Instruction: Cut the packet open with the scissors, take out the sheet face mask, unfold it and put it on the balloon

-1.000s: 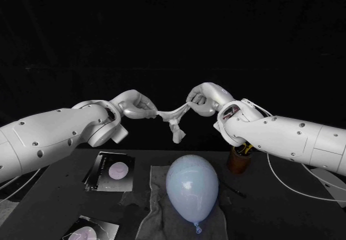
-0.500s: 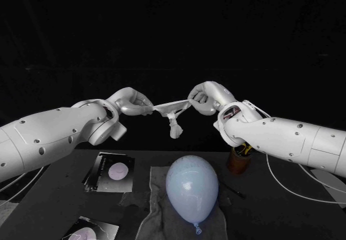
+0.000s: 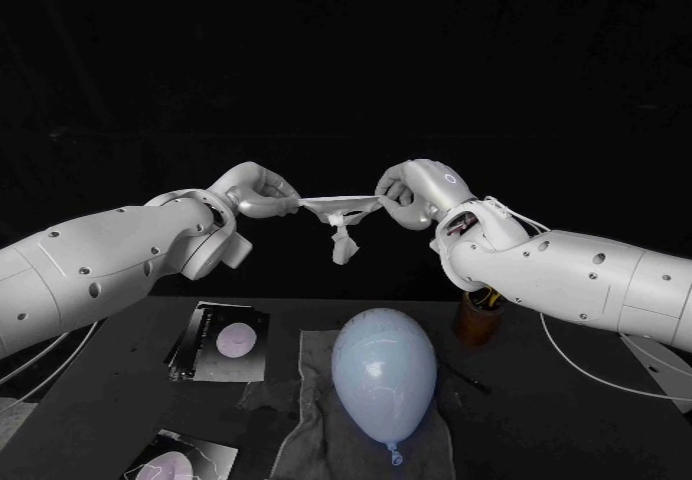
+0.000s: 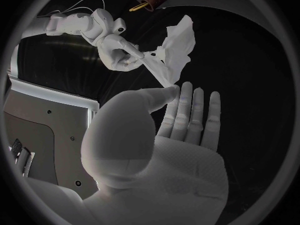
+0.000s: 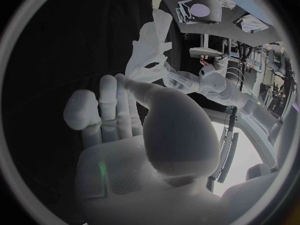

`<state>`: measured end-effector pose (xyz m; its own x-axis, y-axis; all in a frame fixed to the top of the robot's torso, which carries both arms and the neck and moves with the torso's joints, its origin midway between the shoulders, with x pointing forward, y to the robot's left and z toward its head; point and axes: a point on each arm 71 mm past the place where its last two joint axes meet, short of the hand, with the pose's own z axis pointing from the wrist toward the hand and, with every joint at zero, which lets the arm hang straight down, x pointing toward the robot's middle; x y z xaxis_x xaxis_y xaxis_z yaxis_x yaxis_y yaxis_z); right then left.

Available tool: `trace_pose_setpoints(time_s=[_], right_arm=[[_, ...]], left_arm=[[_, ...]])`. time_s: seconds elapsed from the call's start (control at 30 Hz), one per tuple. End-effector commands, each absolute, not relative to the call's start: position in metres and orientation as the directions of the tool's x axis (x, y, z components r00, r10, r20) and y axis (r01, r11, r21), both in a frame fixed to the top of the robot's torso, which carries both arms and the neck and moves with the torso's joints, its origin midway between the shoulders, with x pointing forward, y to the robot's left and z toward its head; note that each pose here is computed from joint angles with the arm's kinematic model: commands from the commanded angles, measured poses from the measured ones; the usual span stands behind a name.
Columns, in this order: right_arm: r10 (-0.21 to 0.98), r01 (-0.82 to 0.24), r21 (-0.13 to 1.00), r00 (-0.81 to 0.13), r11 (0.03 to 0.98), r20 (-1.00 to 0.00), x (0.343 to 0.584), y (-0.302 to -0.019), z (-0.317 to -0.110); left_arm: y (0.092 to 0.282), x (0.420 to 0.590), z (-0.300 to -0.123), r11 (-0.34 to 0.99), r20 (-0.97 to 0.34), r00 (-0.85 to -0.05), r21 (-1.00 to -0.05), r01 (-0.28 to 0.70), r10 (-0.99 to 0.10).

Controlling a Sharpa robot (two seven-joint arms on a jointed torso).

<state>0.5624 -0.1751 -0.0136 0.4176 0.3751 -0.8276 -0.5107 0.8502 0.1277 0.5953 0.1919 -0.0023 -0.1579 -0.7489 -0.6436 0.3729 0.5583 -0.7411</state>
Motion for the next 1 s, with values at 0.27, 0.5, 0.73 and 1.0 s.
trace_pose_setpoints(time_s=[0.27, 0.5, 0.73, 1.0], right_arm=[[0.273, -0.492, -0.057, 0.57, 0.869, -0.775, 0.552, -0.157, 0.004], [0.27, -0.482, -0.08, 0.611, 0.873, -0.744, 0.552, -0.152, 0.014], [0.233, -0.471, -0.091, 0.583, 0.877, -0.779, 0.562, -0.152, 0.013], [0.24, -0.458, -0.013, 0.489, 0.889, -0.839, 0.573, -0.156, -0.006]], left_arm=[[0.188, 0.599, 0.003, 0.563, -0.646, -0.115, -0.727, 0.394, -0.754], [0.186, 0.596, 0.002, 0.556, -0.645, -0.128, -0.729, 0.4, -0.754], [0.186, 0.591, 0.008, 0.534, -0.624, -0.123, -0.741, 0.407, -0.772], [0.18, 0.585, 0.023, 0.491, -0.593, -0.14, -0.759, 0.428, -0.793]])
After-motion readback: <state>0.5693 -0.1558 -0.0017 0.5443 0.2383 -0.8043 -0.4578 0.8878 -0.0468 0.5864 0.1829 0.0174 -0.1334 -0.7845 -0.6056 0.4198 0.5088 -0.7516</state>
